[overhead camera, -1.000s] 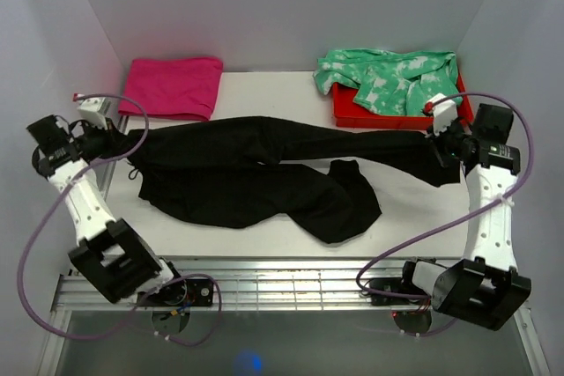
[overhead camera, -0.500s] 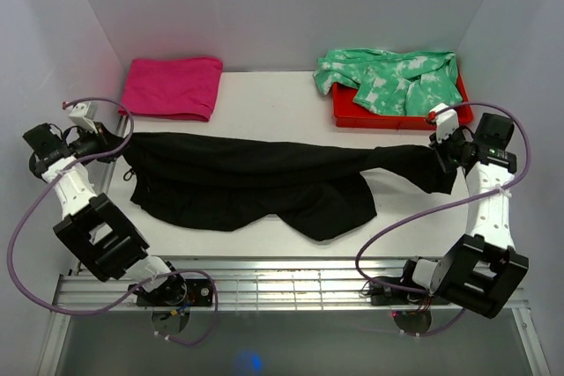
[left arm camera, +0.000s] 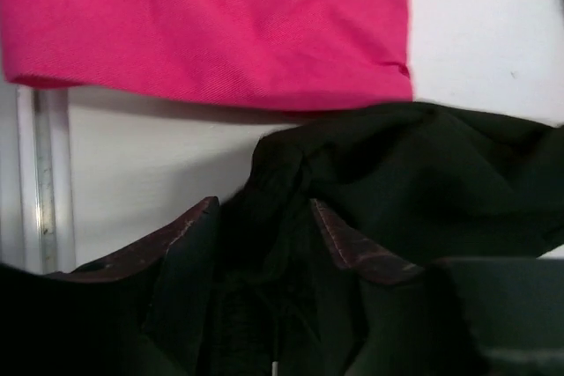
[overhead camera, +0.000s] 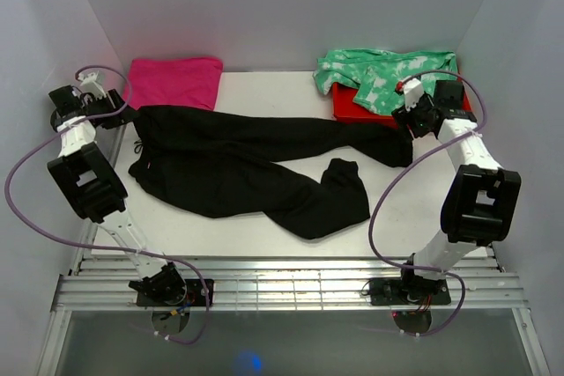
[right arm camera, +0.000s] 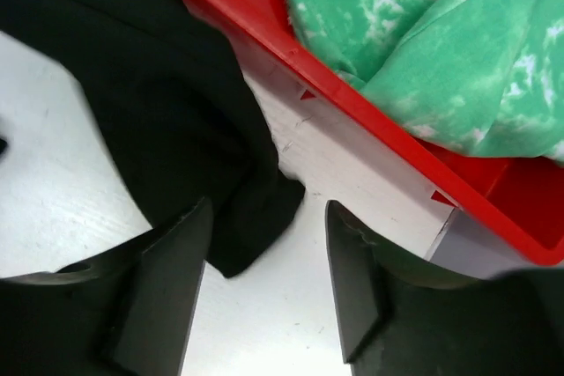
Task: Fold and stack the trousers
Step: Flatten the trousers out
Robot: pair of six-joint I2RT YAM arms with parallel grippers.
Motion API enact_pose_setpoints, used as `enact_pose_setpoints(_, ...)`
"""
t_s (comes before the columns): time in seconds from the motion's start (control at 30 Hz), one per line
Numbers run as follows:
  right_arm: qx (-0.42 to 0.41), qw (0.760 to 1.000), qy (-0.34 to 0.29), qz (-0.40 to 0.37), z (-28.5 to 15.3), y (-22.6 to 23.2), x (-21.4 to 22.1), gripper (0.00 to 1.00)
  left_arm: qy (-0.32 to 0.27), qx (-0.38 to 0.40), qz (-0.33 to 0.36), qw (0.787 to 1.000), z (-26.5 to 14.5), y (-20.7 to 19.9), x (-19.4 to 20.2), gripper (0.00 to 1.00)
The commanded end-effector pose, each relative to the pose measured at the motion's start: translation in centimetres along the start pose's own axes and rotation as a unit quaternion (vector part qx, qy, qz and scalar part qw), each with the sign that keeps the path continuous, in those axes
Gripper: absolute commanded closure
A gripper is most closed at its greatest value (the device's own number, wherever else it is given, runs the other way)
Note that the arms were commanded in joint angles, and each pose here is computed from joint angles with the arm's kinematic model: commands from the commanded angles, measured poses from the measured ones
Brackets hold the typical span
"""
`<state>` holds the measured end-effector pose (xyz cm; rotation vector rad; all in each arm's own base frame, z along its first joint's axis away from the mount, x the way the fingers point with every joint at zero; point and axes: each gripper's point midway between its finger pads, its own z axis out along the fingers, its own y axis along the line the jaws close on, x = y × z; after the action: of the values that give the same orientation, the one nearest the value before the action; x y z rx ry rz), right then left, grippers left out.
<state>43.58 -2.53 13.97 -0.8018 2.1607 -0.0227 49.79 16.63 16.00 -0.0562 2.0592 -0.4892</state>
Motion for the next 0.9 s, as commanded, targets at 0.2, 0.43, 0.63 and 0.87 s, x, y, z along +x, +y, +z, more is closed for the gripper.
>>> enact_pose_setpoints(0.2, -0.142, 0.986, 0.079, -0.024, -8.6, 6.8, 3.0, 0.21, 0.085, -0.027, 0.114, 0.989, -8.1, -3.1, 2.2, 0.19)
enact_pose_setpoints(0.43, -0.29, 0.926, -0.037, -0.238, -10.7, 16.4, 4.0, 0.19, 0.186, 0.134, 0.073, 0.971, -11.9, -9.8, 11.9, 0.22)
enact_pose_setpoints(0.63, -0.241, 0.939, -0.008, -0.246, -2.9, 17.5, 2.5, 0.22, 0.174, 0.15, 0.003, 0.973, -10.8, -9.8, 12.9, 0.28)
enact_pose_setpoints(0.87, -0.249, 0.962, 0.055, -0.099, 1.6, 17.2, 0.0, 0.26, 0.182, 0.115, -0.006, 0.976, -10.6, -8.4, 13.8, 0.28)
